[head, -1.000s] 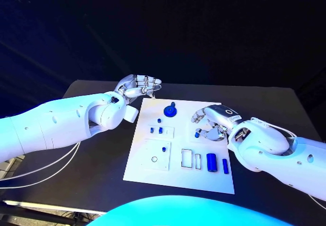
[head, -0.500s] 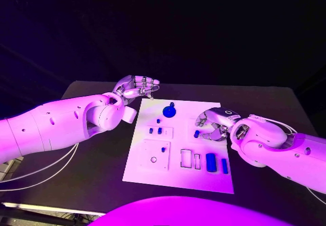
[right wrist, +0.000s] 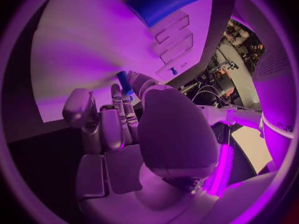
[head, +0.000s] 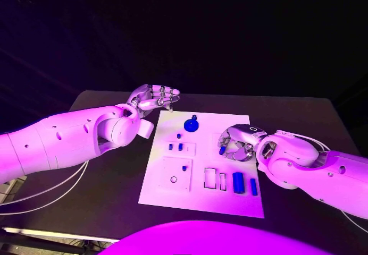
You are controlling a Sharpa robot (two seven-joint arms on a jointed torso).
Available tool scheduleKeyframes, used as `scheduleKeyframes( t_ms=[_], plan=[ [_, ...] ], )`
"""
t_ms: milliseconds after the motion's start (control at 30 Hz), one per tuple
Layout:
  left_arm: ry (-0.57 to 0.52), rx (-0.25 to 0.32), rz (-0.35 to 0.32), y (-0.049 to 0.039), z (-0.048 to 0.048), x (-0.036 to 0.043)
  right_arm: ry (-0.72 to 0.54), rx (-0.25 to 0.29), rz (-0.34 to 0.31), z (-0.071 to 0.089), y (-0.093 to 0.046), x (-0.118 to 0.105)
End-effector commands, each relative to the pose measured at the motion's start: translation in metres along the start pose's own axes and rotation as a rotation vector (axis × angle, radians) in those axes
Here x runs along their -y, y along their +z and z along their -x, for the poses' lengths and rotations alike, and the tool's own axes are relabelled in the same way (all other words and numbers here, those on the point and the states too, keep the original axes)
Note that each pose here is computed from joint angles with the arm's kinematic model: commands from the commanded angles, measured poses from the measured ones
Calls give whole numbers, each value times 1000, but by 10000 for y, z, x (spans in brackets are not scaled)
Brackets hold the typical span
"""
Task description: Assemble the parts on the task board
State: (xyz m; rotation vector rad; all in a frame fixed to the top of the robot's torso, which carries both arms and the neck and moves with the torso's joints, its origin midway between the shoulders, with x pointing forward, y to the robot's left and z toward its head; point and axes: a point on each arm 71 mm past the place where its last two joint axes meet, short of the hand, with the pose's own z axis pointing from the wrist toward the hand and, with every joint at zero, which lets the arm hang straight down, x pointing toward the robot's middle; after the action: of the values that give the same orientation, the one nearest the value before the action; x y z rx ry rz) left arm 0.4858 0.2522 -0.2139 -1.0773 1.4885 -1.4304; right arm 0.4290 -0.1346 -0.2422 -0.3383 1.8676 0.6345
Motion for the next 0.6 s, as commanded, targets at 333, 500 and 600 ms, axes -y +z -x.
scheduleKeyframes(
  t_ms=[333,500,600],
  plan=[
    [-9,-12,-4,4,-13,11,2,-18,-5,-32,16,1],
    [-10,-13,-5,4,-15,11,-21,-19,-13,-46,22,2],
    [-10,-13,-5,5,-16,11,-18,-11,-14,-47,25,-3]
  ],
)
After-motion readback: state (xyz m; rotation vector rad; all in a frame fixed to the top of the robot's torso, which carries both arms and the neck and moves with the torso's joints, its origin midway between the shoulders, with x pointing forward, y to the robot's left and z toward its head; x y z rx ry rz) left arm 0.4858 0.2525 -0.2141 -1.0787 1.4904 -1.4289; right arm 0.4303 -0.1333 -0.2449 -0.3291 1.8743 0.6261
